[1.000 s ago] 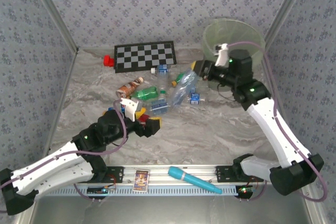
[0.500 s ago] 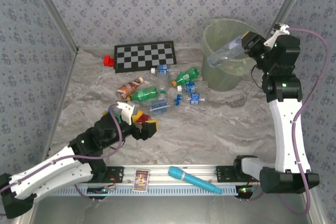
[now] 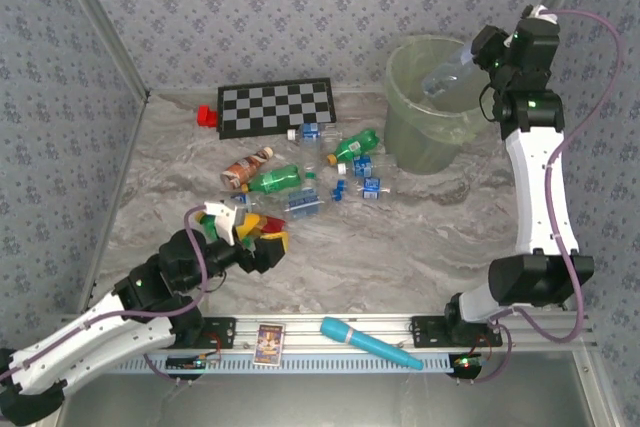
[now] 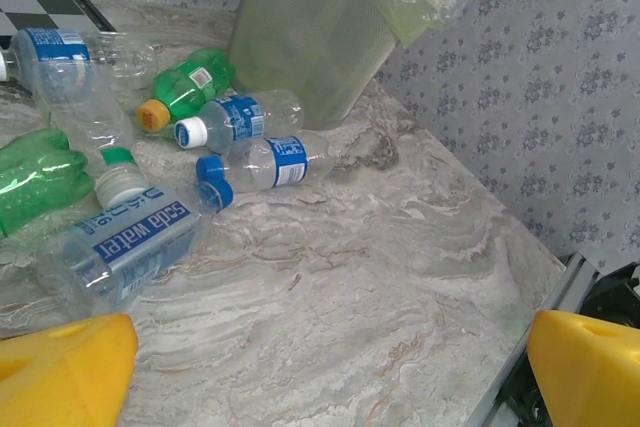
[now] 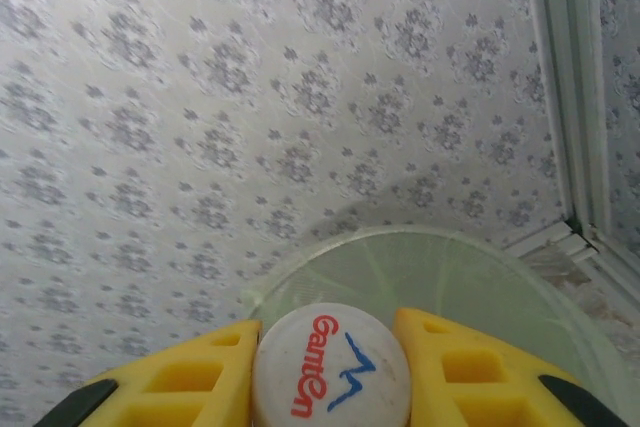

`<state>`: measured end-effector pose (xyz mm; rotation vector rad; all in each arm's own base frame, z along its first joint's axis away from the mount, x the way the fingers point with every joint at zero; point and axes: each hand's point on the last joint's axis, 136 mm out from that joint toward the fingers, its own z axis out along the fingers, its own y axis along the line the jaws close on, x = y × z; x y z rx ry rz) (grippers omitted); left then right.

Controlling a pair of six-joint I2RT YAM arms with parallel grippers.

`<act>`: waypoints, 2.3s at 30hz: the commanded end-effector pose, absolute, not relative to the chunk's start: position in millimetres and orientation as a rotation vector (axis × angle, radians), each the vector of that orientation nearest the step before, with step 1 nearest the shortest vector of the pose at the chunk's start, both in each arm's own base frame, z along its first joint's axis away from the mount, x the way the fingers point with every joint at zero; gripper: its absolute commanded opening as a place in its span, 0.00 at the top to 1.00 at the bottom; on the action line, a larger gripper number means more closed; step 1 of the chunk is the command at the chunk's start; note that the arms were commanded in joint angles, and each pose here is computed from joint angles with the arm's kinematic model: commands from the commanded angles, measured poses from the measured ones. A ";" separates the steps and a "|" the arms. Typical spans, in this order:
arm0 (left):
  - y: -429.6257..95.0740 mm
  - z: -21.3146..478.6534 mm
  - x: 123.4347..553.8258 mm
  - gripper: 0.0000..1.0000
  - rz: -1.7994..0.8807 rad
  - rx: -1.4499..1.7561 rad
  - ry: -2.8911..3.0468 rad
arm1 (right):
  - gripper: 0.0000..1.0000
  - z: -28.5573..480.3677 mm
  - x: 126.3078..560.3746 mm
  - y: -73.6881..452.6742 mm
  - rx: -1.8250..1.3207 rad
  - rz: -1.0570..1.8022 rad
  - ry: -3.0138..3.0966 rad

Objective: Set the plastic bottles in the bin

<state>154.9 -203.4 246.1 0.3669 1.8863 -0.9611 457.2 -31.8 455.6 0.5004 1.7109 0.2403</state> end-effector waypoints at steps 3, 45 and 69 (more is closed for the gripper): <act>-192.4 250.7 153.0 0.00 -0.944 0.338 1.872 | 0.68 426.3 460.9 -37.4 0.453 0.114 1.831; -127.3 181.0 193.8 0.00 -0.498 -0.125 2.077 | 0.00 356.6 360.7 173.2 -0.096 0.424 1.973; -75.6 90.9 218.8 0.15 -0.214 -0.766 2.437 | 0.01 212.0 263.8 287.2 -0.665 0.742 1.917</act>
